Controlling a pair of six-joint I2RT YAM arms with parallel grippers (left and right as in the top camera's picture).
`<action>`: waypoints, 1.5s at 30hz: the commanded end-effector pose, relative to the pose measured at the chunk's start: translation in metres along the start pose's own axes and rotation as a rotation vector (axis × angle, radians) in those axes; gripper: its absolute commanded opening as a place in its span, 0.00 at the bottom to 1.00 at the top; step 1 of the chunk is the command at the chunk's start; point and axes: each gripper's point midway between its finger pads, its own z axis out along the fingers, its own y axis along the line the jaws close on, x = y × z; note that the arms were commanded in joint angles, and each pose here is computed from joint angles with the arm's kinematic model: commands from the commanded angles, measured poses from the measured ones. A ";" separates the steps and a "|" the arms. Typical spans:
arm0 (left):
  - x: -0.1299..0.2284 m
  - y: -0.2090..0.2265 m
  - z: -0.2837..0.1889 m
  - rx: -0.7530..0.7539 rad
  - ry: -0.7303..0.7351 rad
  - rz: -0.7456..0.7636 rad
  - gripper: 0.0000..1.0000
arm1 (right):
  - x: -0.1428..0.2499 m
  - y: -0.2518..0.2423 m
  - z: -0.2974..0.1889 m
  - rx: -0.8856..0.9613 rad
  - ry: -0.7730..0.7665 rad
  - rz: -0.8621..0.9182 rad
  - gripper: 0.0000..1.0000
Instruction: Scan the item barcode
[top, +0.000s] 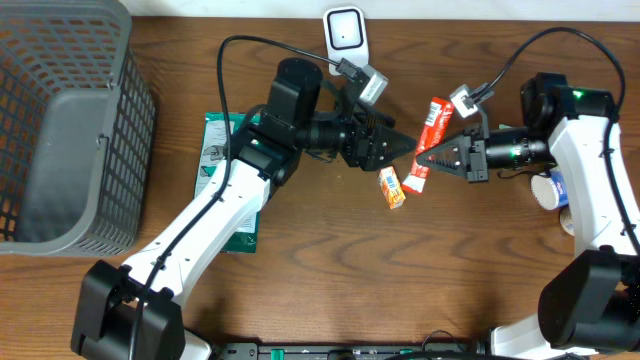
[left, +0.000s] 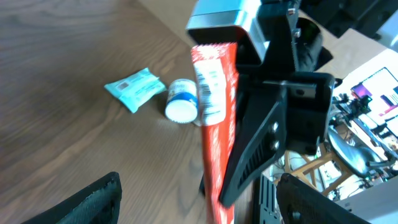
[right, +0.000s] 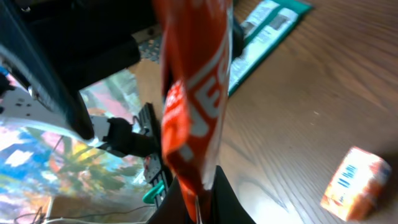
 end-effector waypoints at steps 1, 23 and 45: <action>-0.004 -0.007 0.004 0.027 -0.003 0.029 0.78 | -0.008 0.020 0.008 -0.066 -0.026 -0.070 0.01; 0.000 -0.015 0.011 0.044 0.011 0.034 0.08 | 0.005 0.026 0.034 -0.061 0.098 -0.132 0.28; 0.066 0.001 0.092 -0.097 0.132 -0.074 0.09 | -0.013 -0.089 -0.106 0.372 -0.231 0.181 0.77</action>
